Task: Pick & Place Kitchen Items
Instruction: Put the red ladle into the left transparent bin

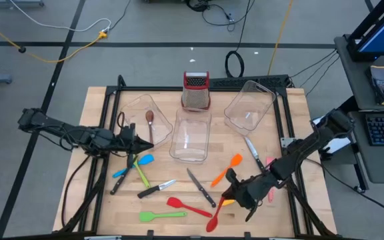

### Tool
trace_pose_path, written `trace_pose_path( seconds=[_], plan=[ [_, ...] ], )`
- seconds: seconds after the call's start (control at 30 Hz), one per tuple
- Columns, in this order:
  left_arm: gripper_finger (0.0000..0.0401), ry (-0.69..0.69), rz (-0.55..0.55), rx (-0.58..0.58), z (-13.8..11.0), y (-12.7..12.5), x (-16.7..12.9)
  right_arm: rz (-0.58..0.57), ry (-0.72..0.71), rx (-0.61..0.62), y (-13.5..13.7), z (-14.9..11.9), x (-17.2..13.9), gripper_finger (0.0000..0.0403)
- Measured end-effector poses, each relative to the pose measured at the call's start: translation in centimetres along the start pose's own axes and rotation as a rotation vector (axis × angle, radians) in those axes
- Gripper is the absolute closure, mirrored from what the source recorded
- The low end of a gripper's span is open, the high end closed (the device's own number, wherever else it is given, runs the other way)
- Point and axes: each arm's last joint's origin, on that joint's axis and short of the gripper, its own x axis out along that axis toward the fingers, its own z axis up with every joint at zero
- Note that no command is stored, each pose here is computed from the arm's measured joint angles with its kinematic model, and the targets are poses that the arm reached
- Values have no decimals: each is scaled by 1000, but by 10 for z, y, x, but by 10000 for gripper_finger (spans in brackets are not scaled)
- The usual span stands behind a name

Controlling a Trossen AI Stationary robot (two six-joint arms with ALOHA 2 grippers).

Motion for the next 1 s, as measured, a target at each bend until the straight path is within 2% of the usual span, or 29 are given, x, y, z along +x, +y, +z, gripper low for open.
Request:
trace_pose_path(
  seconds=[0.17, 0.37, 0.57, 0.67, 0.83, 1.0],
  plan=[
    [365, -1, -1, -3, -1, -3, 11, -60, -138, 117, -13, 12, -1, 372],
    [330, -3, -12, 9, -5, -8, 31, -56, -280, 293, -32, 19, -1, 372],
    [290, -14, -43, 23, -11, -13, 49, 14, -380, 499, -54, 18, -1, 372],
    [270, -33, -97, 16, -12, -17, 57, 58, -386, 581, -64, 14, 0, 372],
    [245, -99, -196, 20, -12, -23, 68, 50, -386, 638, -76, 8, 0, 372],
    [230, -166, -262, 12, -12, -27, 78, -21, -392, 657, -87, 3, 1, 372]
  ],
)
